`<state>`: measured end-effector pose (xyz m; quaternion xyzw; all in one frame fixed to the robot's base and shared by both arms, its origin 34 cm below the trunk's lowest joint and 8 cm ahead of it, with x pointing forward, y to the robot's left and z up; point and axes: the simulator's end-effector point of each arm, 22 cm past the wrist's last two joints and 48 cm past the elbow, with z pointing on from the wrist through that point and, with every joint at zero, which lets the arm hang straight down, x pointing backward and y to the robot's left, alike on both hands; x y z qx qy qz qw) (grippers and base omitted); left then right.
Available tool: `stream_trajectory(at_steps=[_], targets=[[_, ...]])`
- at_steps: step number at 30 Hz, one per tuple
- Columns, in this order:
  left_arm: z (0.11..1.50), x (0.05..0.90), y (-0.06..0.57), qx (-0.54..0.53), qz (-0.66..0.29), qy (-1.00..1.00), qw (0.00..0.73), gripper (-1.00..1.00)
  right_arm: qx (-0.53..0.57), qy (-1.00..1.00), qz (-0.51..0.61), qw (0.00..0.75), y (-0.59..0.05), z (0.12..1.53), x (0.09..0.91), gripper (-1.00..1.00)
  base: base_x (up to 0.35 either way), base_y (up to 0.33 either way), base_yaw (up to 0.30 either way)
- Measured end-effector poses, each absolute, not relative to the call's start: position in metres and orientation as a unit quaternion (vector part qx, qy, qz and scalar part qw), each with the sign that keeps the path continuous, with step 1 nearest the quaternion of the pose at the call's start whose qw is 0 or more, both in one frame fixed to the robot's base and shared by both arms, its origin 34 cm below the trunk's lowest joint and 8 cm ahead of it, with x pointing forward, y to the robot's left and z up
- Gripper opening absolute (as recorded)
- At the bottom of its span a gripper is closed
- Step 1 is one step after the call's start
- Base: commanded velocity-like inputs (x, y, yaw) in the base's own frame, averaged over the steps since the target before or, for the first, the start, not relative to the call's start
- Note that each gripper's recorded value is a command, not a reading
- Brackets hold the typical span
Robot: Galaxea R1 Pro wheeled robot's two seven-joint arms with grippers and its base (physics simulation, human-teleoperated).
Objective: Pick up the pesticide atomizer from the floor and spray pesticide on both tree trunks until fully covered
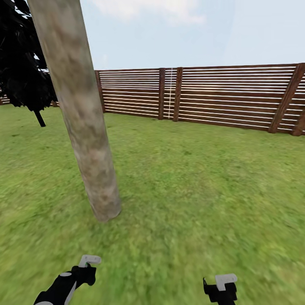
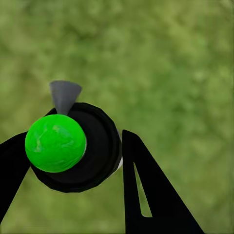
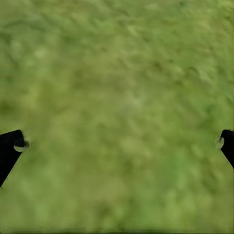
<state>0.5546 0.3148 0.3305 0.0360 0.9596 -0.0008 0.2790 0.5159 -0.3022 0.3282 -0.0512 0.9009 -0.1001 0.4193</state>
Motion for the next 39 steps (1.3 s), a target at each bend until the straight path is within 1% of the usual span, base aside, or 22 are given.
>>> stream_trajectory(at_steps=[2,5,7,13,18,23,25,28,31,34,35,37,39], targets=[[0.33,0.555,0.314,0.037,-0.001,0.96,0.279,-1.0,-0.053,0.902,-0.096,0.418,-0.297,0.327,0.515,1.0,0.175,0.0,0.0],[0.33,0.554,0.314,0.037,-0.002,0.96,0.279,-1.0,-0.054,0.914,-0.056,0.397,-0.262,0.31,0.496,1.0,0.3,0.0,0.0],[0.33,0.554,0.313,0.037,-0.002,0.96,0.279,-1.0,-0.052,0.916,-0.05,0.394,-0.257,0.308,0.493,1.0,0.157,0.0,0.0],[0.33,0.554,0.313,0.037,-0.003,0.96,0.279,-1.0,-0.047,0.918,-0.045,0.391,-0.251,0.306,0.49,1.0,0.042,0.006,0.0],[0.331,0.555,0.321,0.033,0.003,0.959,0.281,-1.0,-0.048,0.922,-0.05,0.38,-0.258,0.299,0.474,1.0,0.214,0.092,0.0],[0.35,0.576,0.338,0.035,0.022,0.951,0.305,-1.0,-0.049,0.925,-0.049,0.373,-0.257,0.295,0.465,1.0,0.025,0.01,0.0],[0.354,0.581,0.335,0.034,0.021,0.949,0.312,-1.0,-0.049,0.926,-0.048,0.372,-0.256,0.294,0.463,1.0,0.002,0.001,0.0],[0.377,0.614,0.327,0.032,0.019,0.94,0.34,-1.0,-0.049,0.927,-0.047,0.369,-0.255,0.292,0.459,1.0,0.0,0.0,0.0],[0.395,0.635,0.346,0.029,0.034,0.933,0.358,-1.0,-0.049,0.927,-0.047,0.368,-0.255,0.292,0.458,1.0,0.0,0.0,0.0],[0.417,0.642,0.412,0.024,0.08,0.926,0.368,-1.0,-0.05,0.927,-0.046,0.368,-0.254,0.291,0.457,1.0,0.0,0.0,0.0],[0.418,0.642,0.415,0.024,0.081,0.926,0.369,-1.0,-0.049,0.927,-0.046,0.368,-0.254,0.292,0.457,1.0,0.0,0.0,0.0],[0.416,0.644,0.404,0.025,0.072,0.926,0.37,-1.0,-0.05,0.927,-0.045,0.368,-0.253,0.291,0.457,1.0,0.0,0.0,0.0],[0.411,0.65,0.354,0.03,0.038,0.926,0.373,-1.0,-0.058,0.926,-0.044,0.369,-0.251,0.292,0.458,1.0,0.0,0.0,0.0]])
